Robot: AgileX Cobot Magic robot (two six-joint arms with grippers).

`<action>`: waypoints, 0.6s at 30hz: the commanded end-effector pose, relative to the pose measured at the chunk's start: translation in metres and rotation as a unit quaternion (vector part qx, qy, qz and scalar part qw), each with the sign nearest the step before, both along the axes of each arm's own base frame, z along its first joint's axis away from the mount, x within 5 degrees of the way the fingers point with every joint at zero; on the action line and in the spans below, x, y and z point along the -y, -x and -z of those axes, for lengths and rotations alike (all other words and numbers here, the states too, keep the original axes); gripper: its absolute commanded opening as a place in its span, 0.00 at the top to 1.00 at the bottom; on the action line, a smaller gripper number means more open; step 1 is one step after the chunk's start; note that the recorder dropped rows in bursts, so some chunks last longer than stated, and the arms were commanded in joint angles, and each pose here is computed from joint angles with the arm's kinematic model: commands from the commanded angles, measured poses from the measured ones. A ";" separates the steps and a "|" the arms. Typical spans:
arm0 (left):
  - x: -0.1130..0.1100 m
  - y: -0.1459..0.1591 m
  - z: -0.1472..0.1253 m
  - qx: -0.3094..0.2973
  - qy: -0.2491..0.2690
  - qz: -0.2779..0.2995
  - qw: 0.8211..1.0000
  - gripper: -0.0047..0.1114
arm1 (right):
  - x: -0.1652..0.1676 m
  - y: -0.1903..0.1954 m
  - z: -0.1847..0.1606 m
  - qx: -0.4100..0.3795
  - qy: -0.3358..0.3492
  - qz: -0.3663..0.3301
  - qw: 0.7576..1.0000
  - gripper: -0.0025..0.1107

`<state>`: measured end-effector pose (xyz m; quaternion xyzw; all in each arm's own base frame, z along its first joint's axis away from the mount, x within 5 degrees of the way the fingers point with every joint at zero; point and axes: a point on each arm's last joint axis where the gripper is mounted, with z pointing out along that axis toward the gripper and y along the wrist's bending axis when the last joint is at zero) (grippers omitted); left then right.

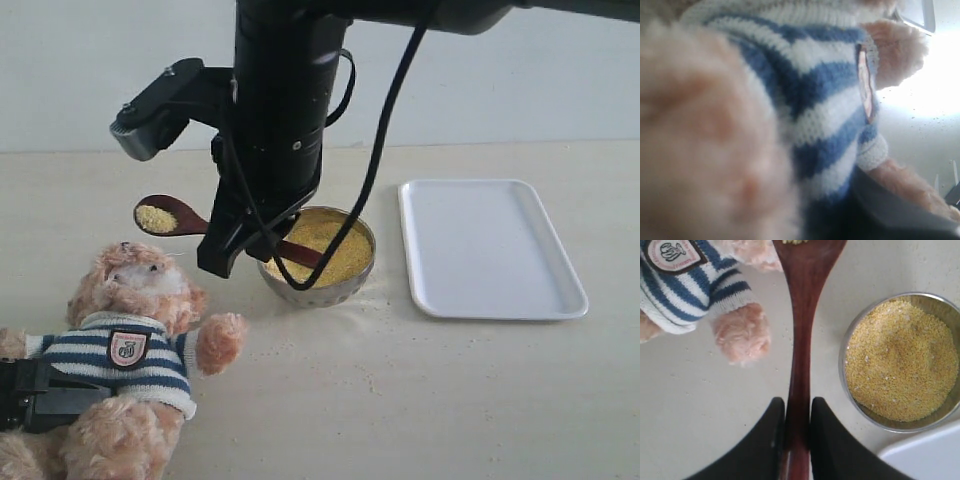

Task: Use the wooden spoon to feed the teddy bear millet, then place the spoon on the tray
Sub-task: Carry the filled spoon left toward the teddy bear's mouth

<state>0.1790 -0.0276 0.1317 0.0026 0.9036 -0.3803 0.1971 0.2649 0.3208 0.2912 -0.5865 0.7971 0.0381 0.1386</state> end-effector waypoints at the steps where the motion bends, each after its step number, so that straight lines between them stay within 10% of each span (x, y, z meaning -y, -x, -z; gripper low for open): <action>1: 0.001 0.000 -0.001 0.004 0.010 0.003 1.000 0.90 | -0.002 0.005 -0.009 0.032 0.010 -0.006 0.999 0.85; 18: 0.001 0.000 -0.002 0.004 0.012 0.004 1.000 0.90 | -0.030 0.019 0.021 0.028 0.036 -0.036 0.998 0.85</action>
